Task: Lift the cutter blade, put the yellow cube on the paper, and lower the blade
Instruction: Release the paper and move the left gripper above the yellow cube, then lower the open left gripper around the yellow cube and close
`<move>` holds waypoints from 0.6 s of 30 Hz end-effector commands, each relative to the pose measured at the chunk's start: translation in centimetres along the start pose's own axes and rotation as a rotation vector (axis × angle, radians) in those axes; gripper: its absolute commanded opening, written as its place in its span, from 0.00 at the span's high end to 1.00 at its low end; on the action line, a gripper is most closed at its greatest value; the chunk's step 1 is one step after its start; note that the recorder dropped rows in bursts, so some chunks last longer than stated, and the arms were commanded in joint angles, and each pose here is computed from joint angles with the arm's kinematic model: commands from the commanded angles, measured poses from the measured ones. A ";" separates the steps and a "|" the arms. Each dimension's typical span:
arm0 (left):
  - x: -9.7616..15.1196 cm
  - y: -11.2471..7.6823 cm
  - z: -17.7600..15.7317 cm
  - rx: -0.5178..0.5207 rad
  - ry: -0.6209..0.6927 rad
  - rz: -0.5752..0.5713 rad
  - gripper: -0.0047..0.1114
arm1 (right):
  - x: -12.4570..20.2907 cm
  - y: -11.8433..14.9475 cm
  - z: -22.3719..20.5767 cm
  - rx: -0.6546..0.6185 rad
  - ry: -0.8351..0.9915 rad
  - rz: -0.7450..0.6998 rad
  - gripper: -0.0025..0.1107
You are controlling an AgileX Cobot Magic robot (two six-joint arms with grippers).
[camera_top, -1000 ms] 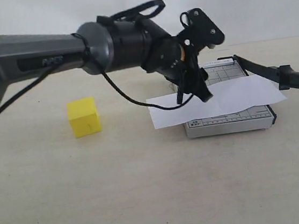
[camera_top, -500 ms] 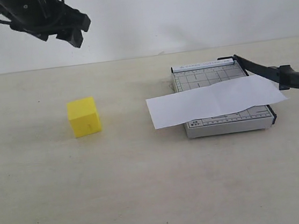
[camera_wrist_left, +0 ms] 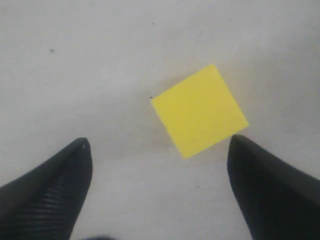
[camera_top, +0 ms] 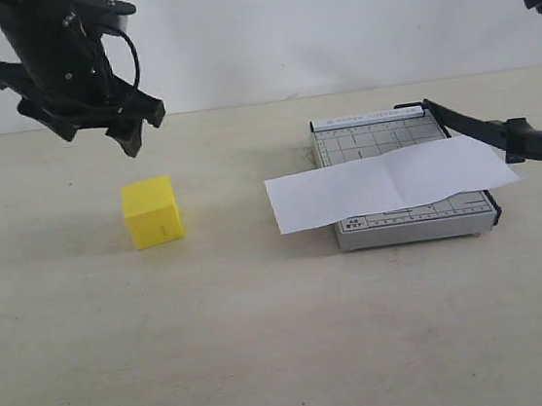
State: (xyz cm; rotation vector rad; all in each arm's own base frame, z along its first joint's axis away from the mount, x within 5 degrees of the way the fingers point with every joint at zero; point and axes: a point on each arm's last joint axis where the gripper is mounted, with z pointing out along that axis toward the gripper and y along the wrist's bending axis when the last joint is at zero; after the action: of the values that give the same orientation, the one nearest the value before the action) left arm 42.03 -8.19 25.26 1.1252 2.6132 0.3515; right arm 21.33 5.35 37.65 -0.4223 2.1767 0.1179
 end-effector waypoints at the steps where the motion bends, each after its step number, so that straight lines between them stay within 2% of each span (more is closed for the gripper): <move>1: -0.4 -1.2 1.9 0.115 0.000 -0.067 0.29 | -0.2 0.0 -0.3 0.000 -0.010 -0.011 0.98; 10: -0.6 -1.6 3.4 0.146 0.019 -0.110 0.29 | -0.1 0.0 -0.3 -0.001 -0.008 -0.024 0.98; 18: -0.3 -1.2 3.5 0.102 0.049 -0.117 0.29 | -0.1 0.0 -0.3 -0.001 -0.008 -0.040 0.98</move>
State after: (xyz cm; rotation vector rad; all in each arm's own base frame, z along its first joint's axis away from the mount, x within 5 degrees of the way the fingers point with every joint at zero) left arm 42.72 -9.11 21.61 1.0245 2.7365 0.2008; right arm 21.33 5.35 37.65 -0.4535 2.1698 0.1020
